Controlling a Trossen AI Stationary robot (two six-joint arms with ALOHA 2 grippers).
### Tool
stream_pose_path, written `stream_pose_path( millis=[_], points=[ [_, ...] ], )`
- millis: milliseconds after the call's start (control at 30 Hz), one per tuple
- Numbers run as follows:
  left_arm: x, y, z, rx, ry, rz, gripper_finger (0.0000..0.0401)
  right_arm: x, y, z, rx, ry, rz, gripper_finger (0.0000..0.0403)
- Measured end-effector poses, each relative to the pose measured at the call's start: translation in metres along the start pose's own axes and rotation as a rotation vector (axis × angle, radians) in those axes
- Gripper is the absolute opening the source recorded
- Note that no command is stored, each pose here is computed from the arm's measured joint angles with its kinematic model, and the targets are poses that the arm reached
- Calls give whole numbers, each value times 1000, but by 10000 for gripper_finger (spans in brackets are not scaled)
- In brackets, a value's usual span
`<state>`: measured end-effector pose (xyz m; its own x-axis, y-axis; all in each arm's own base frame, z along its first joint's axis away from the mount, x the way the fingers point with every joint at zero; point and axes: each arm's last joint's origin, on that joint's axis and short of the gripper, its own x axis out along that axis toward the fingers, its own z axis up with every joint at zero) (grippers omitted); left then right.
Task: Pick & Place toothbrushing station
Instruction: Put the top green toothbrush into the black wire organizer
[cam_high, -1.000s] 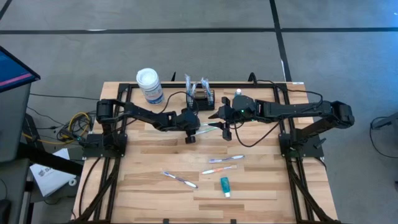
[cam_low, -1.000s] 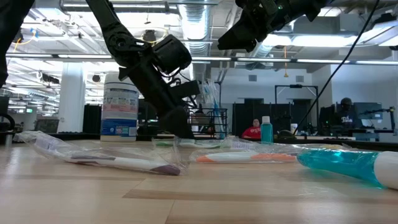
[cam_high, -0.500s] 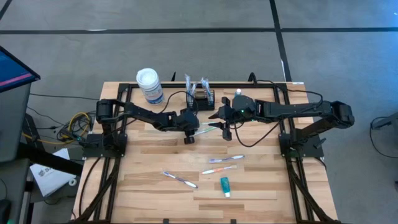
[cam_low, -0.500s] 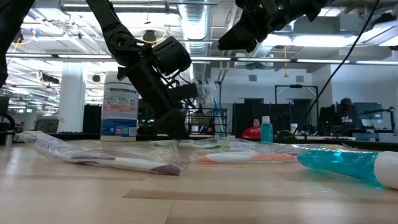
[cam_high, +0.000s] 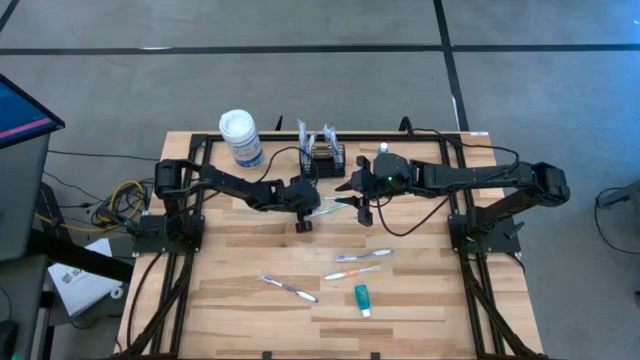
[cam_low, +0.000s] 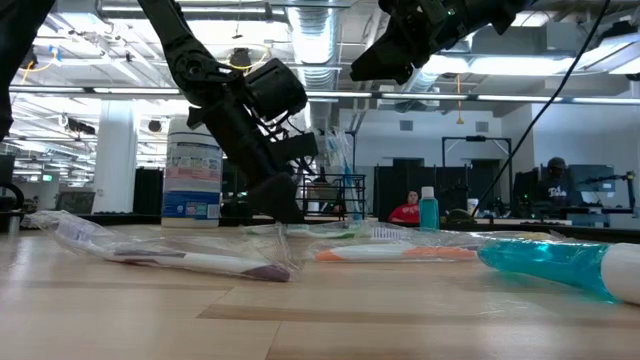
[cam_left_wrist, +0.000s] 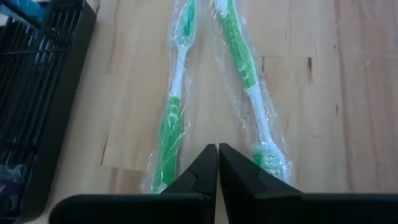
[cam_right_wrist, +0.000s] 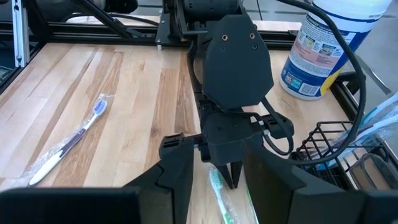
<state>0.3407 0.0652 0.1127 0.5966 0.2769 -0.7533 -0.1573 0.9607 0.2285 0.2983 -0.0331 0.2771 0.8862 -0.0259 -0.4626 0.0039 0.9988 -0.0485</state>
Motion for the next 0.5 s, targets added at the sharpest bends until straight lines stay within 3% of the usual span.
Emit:
stream_pose_path(
  millis=[500],
  points=[
    [0,4,12,4,-115,106,114,0,0,-2,2,20,2,127]
  ],
)
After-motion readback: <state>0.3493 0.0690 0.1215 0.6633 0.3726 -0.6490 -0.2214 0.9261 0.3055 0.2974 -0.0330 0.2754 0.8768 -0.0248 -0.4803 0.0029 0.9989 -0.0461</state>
